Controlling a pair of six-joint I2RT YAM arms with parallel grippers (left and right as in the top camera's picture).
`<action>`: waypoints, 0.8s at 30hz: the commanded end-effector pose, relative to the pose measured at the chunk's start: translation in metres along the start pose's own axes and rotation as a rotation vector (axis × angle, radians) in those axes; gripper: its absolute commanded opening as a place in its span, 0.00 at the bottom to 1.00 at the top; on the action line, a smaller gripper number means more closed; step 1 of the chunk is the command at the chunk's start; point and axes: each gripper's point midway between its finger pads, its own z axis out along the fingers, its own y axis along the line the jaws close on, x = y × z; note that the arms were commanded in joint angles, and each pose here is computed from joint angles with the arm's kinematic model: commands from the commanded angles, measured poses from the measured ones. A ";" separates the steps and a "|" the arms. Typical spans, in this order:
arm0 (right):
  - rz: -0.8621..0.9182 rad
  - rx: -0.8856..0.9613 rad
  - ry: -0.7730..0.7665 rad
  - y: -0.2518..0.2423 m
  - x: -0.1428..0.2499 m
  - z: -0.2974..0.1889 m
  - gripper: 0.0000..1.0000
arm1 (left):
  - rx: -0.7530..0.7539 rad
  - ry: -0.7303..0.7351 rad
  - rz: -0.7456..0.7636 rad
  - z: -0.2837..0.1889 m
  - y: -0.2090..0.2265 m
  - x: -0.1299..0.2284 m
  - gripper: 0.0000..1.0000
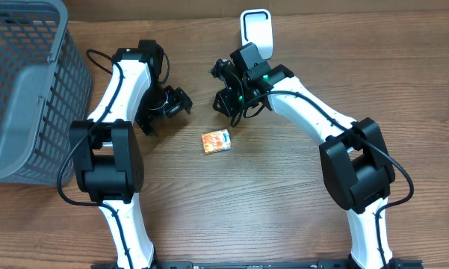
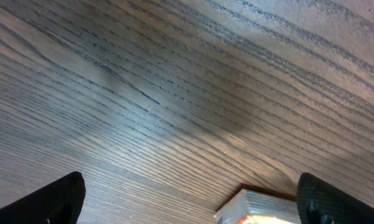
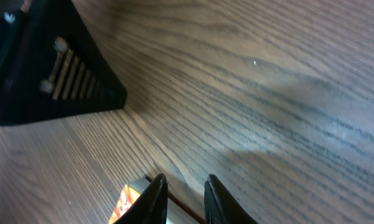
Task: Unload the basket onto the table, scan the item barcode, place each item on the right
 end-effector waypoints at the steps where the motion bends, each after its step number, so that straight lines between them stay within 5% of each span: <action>1: 0.069 0.015 0.004 -0.002 0.010 -0.003 0.18 | -0.007 0.019 -0.012 0.006 -0.002 0.006 1.00; 14: 0.276 0.028 0.173 -0.009 0.068 0.012 0.04 | -0.007 0.019 -0.012 0.006 -0.002 0.006 1.00; 24: 0.365 0.059 0.365 0.000 0.107 -0.012 0.04 | -0.007 0.019 -0.012 0.006 -0.002 0.006 1.00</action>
